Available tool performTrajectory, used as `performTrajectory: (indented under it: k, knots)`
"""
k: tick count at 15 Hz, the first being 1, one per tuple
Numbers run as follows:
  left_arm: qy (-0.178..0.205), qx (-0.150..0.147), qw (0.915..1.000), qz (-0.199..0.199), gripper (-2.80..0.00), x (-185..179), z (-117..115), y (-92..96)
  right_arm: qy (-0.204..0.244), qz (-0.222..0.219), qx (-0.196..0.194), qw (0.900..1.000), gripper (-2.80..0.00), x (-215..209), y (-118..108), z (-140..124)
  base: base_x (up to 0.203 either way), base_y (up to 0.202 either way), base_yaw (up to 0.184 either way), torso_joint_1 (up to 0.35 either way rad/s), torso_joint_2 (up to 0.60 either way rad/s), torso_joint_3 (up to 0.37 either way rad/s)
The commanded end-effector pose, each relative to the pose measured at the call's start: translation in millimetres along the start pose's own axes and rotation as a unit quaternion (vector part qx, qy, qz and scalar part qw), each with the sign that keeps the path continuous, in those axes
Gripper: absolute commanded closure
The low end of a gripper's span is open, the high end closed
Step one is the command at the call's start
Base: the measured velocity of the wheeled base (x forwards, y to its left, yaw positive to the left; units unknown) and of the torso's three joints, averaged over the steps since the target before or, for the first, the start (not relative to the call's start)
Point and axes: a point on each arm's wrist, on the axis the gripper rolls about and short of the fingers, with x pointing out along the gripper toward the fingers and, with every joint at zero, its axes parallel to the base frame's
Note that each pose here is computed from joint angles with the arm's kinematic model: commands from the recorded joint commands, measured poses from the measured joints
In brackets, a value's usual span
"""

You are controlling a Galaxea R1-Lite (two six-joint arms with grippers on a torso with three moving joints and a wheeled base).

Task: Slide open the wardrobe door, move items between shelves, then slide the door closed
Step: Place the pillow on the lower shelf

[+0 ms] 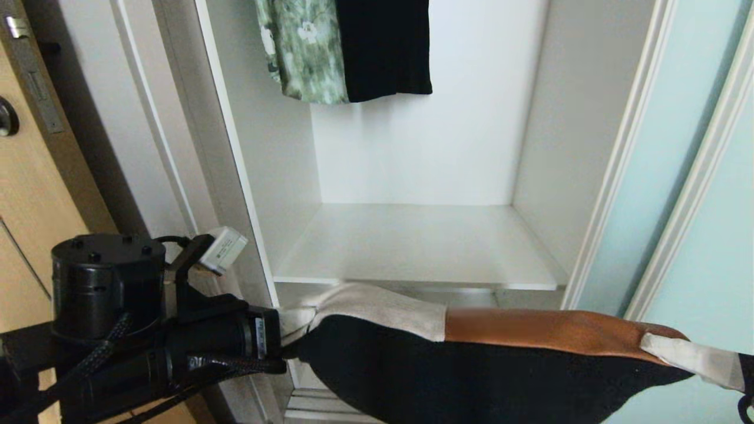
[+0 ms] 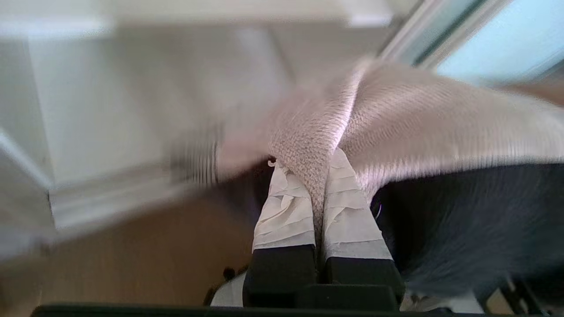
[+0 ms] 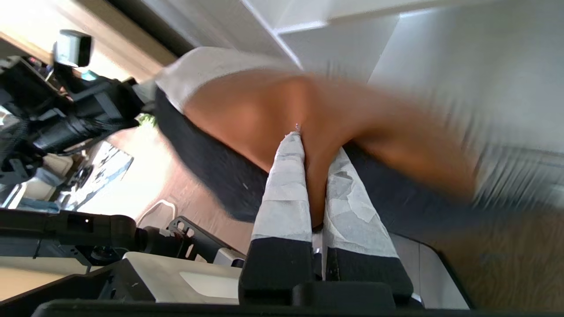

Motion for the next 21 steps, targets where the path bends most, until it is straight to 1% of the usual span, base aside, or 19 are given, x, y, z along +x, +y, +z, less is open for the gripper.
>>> performTrajectory:
  k: [1,2,4,6,9,13,14,17,19,21]
  knots:
    - [0.017,-0.005,0.9998,0.006,0.0,4.8,-8.1,3.6,0.011,-0.003,0.006,1.0,0.0,6.2,-2.9,0.4,-0.193,0.0,0.004,-0.002,0.0,0.002]
    - [0.023,-0.005,0.9997,0.009,0.0,10.1,-10.7,5.6,0.017,-0.005,0.009,1.0,0.0,9.5,-4.7,0.4,-0.195,0.0,0.0,-0.007,0.0,0.01]
    - [0.013,-0.005,0.9999,0.008,0.0,18.9,-11.8,8.1,0.024,-0.011,0.014,1.0,0.0,12.9,-9.4,-3.4,-0.196,0.0,-0.001,0.005,0.0,0.0]
    - [0.018,-0.005,0.9998,0.012,0.0,27.0,-15.3,11.2,0.022,-0.01,0.013,1.0,0.0,13.1,-12.7,-8.2,-0.194,0.0,-0.001,-0.002,0.0,0.003]
    - [0.005,-0.003,0.9999,0.009,0.0,26.1,-12.0,9.8,0.021,-0.009,0.017,1.0,0.0,12.2,-14.4,-11.3,-0.196,0.0,0.0,0.001,0.0,-0.002]
    - [0.003,-0.002,0.9999,0.011,0.0,25.6,-11.8,10.1,0.017,-0.006,0.017,1.0,0.0,9.3,-13.4,-12.2,-0.197,0.0,0.0,0.002,0.0,0.0]
    - [0.0,0.002,0.9999,0.011,0.0,25.2,-11.5,10.0,0.016,-0.006,0.016,1.0,0.0,9.0,-13.2,-12.2,-0.198,0.0,-0.001,0.002,0.0,0.002]
    - [-0.011,0.007,0.9995,0.028,0.0,29.8,-9.2,12.0,0.019,-0.008,0.019,1.0,0.0,9.9,-14.2,-12.9,-0.173,0.0,-0.001,0.0,0.0,0.001]
    - [-0.01,0.005,0.9991,0.041,0.0,34.2,-11.9,17.0,0.023,-0.01,0.02,0.999,0.0,10.6,-15.6,-14.4,0.0,0.0,0.0,0.0,0.0,0.0]
    - [-0.015,0.005,0.9975,0.068,0.0,38.6,-12.1,19.9,0.025,-0.011,0.021,0.999,0.0,9.3,-16.9,-17.4,0.0,0.0,0.0,0.0,0.0,0.0]
